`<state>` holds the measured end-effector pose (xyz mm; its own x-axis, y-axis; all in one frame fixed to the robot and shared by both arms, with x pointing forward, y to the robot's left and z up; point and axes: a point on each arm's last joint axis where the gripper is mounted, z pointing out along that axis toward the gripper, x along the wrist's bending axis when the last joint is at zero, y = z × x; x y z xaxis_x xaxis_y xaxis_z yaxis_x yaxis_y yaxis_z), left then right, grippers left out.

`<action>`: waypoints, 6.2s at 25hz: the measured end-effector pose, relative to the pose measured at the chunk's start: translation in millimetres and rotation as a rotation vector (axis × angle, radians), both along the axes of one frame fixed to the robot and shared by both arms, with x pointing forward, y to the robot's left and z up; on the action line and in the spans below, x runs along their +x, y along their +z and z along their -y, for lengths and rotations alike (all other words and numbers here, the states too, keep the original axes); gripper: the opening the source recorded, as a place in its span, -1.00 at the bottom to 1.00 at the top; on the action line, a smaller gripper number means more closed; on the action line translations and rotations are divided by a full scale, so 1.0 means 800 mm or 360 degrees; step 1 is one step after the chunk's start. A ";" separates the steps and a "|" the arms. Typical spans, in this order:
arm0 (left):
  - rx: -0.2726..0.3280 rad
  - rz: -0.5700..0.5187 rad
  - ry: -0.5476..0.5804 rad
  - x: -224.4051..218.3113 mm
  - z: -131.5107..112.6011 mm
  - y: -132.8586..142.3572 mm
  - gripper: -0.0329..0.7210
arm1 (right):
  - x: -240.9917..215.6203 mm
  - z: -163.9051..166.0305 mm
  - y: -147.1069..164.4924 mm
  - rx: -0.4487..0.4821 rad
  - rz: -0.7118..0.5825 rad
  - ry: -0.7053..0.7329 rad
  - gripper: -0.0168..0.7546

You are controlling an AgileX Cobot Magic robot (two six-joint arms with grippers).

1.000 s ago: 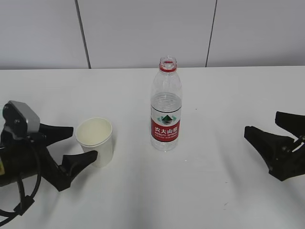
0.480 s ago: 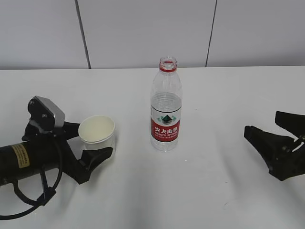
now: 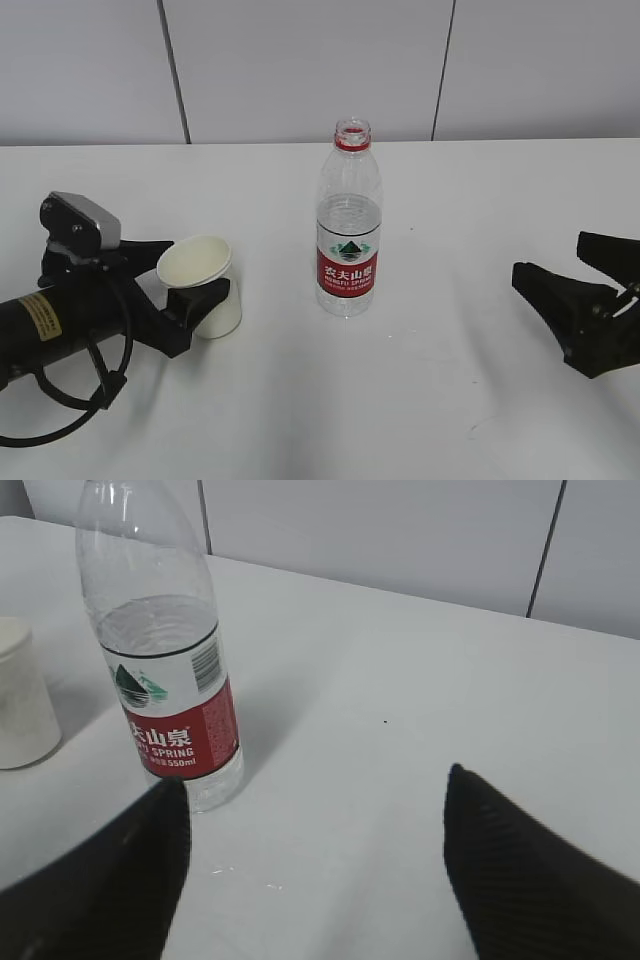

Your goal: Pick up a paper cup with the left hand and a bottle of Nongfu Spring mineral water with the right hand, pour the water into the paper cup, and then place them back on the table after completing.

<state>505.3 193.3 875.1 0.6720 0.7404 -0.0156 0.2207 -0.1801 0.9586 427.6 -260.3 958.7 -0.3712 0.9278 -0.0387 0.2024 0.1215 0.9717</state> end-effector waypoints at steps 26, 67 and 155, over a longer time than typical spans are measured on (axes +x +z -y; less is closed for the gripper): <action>0.0035 -0.0020 -0.0145 -0.007 0.006 -0.006 0.35 | 0.006 -0.005 0.000 -0.0051 0.0007 0.0089 0.56; 0.0036 -0.0019 -0.0148 -0.007 0.007 -0.006 0.34 | 0.183 -0.102 -0.085 0.0022 -0.0031 0.0748 0.74; -0.0049 -0.0018 -0.0402 -0.032 0.031 0.059 0.32 | 0.243 -0.154 0.044 -0.1667 0.0483 0.1157 0.02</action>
